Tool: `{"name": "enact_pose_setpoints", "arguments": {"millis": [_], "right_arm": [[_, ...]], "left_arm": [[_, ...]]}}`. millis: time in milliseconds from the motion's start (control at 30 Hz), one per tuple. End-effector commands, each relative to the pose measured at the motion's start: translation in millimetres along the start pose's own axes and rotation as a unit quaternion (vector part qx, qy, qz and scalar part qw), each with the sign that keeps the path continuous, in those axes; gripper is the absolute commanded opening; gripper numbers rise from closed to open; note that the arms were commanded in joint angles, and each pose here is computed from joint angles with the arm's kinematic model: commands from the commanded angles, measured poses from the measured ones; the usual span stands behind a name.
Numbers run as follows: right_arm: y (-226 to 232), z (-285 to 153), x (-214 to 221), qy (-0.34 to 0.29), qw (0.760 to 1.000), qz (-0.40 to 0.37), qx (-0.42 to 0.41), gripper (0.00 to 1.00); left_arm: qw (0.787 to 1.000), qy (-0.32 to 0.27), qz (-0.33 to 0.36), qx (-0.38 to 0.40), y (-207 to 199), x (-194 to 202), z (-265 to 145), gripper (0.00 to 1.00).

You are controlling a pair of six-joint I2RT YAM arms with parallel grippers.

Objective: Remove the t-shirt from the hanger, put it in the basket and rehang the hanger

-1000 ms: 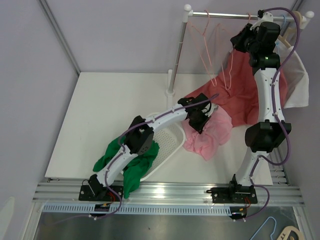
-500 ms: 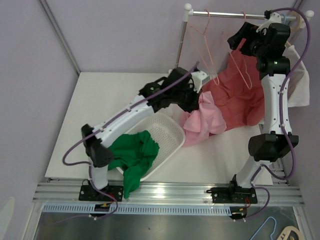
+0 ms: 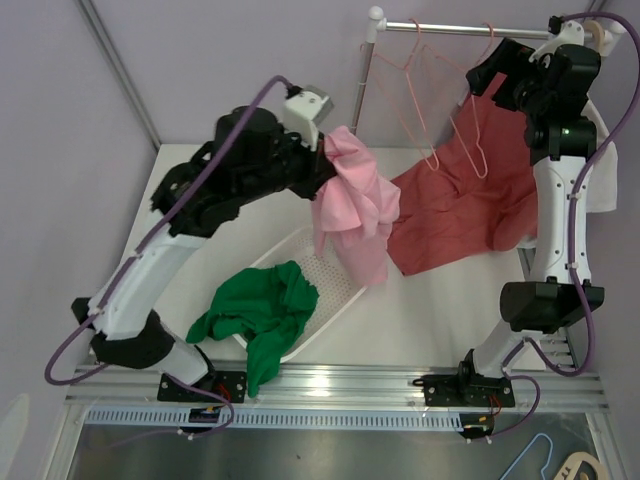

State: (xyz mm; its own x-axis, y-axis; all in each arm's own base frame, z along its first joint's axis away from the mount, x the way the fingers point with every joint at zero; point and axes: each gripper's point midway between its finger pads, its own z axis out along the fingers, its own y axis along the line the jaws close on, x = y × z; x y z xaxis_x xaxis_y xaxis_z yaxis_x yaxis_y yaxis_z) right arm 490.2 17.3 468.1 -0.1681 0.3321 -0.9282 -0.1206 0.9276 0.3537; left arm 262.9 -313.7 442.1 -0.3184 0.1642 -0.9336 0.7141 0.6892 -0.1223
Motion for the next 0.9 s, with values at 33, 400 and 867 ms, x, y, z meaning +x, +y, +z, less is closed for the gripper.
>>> {"name": "enact_pose_setpoints", "arguments": {"millis": [33, 400, 867], "right_arm": [[-23, -33, -31, -0.042, 0.997, -0.014, 0.069, 0.99], [-110, -62, -46, -0.046, 0.978, -0.017, 0.201, 0.99], [-130, -8, -45, -0.042, 0.993, -0.026, 0.108, 0.99]], "left_arm": [[0.988, -0.128, 0.002, -0.082, 40, -60, -103, 0.01], [0.993, -0.045, -0.046, -0.096, 73, 25, -96, 0.01], [0.966, 0.139, -0.165, -0.145, 104, 257, -11, 0.01]]}}
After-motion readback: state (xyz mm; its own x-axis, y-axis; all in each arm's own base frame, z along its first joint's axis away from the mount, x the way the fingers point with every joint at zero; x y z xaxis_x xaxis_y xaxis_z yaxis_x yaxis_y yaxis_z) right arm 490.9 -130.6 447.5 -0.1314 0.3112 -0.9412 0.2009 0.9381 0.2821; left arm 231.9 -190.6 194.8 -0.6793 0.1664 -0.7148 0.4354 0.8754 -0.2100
